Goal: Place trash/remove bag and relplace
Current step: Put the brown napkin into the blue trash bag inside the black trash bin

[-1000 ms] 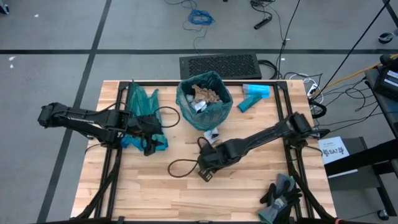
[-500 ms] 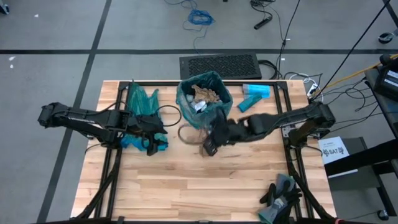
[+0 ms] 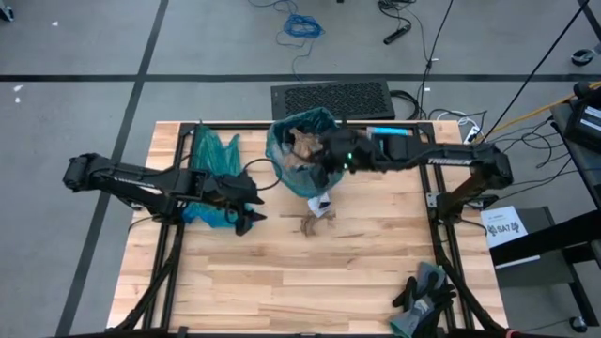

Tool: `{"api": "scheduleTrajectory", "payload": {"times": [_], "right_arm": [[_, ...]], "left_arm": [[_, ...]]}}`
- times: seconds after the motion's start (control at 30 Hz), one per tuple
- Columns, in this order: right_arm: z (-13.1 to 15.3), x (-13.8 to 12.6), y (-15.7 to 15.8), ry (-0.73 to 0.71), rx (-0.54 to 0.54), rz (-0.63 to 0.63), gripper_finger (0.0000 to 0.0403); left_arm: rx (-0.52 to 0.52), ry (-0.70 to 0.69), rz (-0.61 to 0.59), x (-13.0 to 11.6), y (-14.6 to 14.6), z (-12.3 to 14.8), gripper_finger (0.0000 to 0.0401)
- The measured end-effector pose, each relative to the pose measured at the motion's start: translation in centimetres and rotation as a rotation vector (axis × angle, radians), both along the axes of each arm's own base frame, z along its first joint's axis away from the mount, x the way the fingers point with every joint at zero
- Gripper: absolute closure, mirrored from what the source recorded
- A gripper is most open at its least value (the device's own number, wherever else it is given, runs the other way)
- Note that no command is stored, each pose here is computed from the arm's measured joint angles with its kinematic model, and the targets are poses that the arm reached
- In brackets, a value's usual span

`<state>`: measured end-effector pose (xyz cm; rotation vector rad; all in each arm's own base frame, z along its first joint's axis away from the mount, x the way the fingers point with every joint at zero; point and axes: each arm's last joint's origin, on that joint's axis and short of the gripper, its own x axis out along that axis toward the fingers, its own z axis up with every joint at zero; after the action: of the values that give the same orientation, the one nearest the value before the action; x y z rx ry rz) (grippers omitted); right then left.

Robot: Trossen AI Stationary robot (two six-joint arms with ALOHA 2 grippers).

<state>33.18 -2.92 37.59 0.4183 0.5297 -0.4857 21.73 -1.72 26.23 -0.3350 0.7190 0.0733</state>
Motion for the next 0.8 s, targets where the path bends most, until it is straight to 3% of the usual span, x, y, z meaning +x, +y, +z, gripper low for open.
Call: {"api": "scheduleTrajectory", "payload": {"times": [0.23, 0.4, 0.63, 0.8], "right_arm": [[-0.1, -0.7, -4.4, 0.045, -0.071, -0.078, 0.0394], [-0.3, -1.4, -6.3, 0.064, -0.003, -0.043, 0.0357], [-1.0, -2.1, -6.7, 0.158, 0.023, -0.051, 0.0295], [-1.2, -3.7, -4.9, 0.289, 0.072, 0.002, 0.0278]], "left_arm": [[-0.051, -0.072, 0.036, 0.5, 0.0, 0.6, 0.0157], [-0.087, -0.070, 0.066, 0.5, 0.0, 0.6, 0.0157], [-0.088, -0.092, 0.068, 0.6, 0.0, 0.7, 0.0157], [-0.087, -0.091, 0.060, 0.6, -0.1, 0.7, 0.0157]]}}
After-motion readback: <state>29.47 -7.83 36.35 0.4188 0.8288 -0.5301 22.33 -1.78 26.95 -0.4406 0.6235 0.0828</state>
